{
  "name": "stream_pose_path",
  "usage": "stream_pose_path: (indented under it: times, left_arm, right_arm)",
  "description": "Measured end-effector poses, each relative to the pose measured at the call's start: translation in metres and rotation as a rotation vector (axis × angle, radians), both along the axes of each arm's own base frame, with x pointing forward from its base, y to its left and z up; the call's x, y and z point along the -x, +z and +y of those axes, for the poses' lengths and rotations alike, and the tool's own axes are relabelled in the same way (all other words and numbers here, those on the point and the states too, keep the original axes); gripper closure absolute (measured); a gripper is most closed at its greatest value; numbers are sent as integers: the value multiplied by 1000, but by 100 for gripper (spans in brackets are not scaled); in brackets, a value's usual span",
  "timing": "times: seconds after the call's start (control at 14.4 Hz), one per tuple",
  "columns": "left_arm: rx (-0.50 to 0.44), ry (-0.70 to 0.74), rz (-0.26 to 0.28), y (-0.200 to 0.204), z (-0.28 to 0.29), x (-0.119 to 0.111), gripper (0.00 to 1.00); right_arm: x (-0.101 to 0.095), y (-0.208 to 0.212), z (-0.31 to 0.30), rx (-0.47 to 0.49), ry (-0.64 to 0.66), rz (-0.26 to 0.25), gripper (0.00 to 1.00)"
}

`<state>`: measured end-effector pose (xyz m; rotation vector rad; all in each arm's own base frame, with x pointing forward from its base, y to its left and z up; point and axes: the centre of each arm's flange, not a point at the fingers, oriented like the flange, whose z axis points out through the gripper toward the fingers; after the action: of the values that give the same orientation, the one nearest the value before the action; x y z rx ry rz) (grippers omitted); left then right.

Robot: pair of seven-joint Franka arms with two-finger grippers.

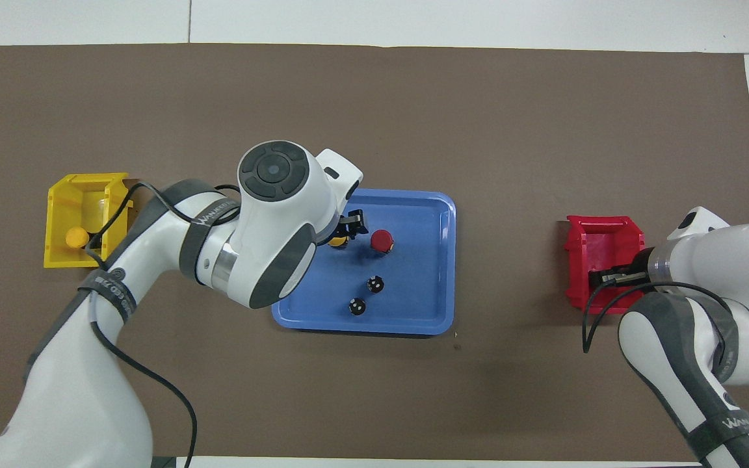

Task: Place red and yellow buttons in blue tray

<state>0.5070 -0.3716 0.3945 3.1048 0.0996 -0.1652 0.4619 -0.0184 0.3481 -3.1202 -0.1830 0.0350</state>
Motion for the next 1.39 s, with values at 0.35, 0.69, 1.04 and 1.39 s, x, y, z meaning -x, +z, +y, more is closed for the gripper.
stream_pose_path:
  times: [0.35,0.69,1.04,1.39]
  left_arm:
    - [-100,38,-10,94,166,-43,0]
    - [-66,-115,6,70,347,-73,3]
    - [-63,-81,-102,14,419,-58,20]
    - [-59,-91,-99,-10,413,-45,25]
  right_arm:
    - [0,0,0,0,-1,-1,59]
    - [-44,78,9,-12,10,55,59]
    - [-89,128,188,-17,-138,-16,59]
    - [-79,60,324,12,-171,-19,59]
